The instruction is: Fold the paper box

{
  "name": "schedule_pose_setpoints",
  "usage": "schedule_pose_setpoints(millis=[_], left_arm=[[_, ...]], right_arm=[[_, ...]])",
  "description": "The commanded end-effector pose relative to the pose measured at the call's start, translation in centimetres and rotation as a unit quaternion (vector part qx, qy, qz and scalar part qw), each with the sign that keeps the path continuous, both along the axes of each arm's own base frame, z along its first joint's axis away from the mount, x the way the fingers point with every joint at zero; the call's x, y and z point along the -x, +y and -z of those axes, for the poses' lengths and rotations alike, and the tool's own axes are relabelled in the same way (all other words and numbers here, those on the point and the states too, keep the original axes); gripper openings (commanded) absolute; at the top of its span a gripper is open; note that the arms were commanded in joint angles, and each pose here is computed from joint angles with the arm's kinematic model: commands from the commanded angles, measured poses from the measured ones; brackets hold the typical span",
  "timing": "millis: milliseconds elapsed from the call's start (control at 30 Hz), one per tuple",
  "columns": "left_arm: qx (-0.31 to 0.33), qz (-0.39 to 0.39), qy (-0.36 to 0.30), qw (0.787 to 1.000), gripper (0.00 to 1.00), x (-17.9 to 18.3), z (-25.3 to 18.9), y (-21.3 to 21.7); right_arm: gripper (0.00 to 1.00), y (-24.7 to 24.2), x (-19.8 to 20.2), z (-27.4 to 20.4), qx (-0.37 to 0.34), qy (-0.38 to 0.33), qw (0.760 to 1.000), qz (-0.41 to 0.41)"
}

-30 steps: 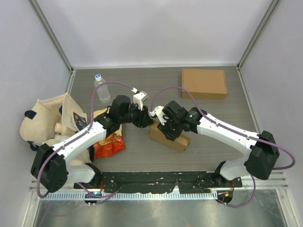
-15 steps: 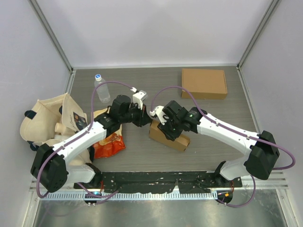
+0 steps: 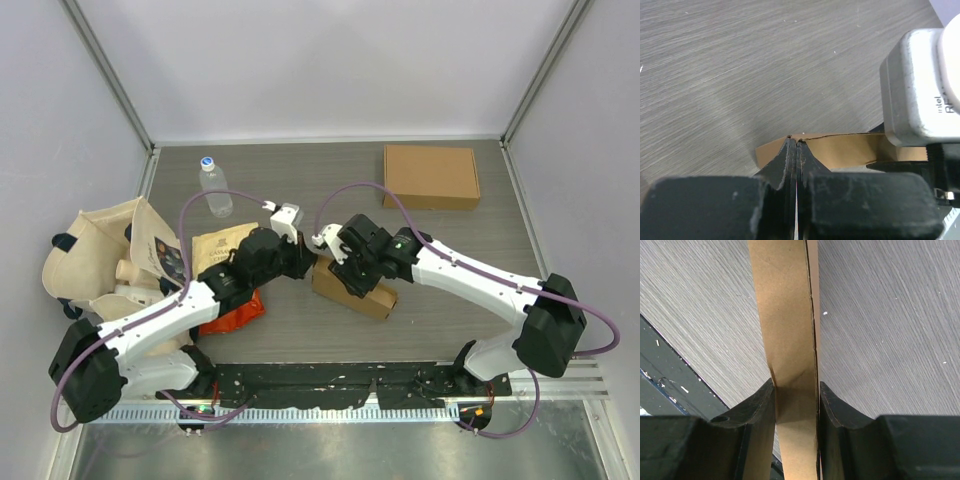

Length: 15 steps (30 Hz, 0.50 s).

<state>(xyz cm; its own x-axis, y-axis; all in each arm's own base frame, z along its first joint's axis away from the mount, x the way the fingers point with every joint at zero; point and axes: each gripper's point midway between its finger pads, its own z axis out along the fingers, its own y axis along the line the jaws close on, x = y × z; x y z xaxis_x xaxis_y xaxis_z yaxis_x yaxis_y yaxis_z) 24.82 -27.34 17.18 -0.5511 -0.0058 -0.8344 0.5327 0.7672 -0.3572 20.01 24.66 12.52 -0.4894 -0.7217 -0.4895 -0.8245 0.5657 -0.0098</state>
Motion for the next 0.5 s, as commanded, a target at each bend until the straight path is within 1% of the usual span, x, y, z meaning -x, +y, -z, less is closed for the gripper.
schedule_pose_setpoints(millis=[0, 33, 100, 233, 333, 467], left_arm=[[0.049, -0.051, -0.022, 0.997, 0.0, -0.5, -1.5, 0.1], [0.048, -0.069, -0.023, 0.996, 0.0, -0.7, -1.4, 0.4], [0.06, -0.081, -0.009, 0.995, 0.0, -0.6, -1.1, 0.3], [0.064, -0.093, -0.005, 0.994, 0.0, -0.4, -0.8, 0.0], [0.057, -0.121, -0.004, 0.991, 0.0, -0.3, -0.3, 0.8], [0.036, -0.123, -0.008, 0.992, 0.0, -0.1, 0.6, 1.2]], right_arm=[[0.36, 1.3, -2.6, -0.8, -0.023, -0.039, 0.999, 0.03], [0.37, 1.4, -2.7, -0.8, -0.024, -0.04, 0.998, 0.031], [0.37, 1.6, -2.8, -0.7, -0.027, -0.039, 0.998, 0.031], [0.37, 1.8, -3.1, -0.8, -0.031, -0.045, 0.998, 0.036], [0.38, 1.8, -3.1, -1.2, -0.036, -0.048, 0.998, 0.037], [0.38, 1.9, -3.2, -1.3, -0.041, -0.053, 0.997, 0.035]])
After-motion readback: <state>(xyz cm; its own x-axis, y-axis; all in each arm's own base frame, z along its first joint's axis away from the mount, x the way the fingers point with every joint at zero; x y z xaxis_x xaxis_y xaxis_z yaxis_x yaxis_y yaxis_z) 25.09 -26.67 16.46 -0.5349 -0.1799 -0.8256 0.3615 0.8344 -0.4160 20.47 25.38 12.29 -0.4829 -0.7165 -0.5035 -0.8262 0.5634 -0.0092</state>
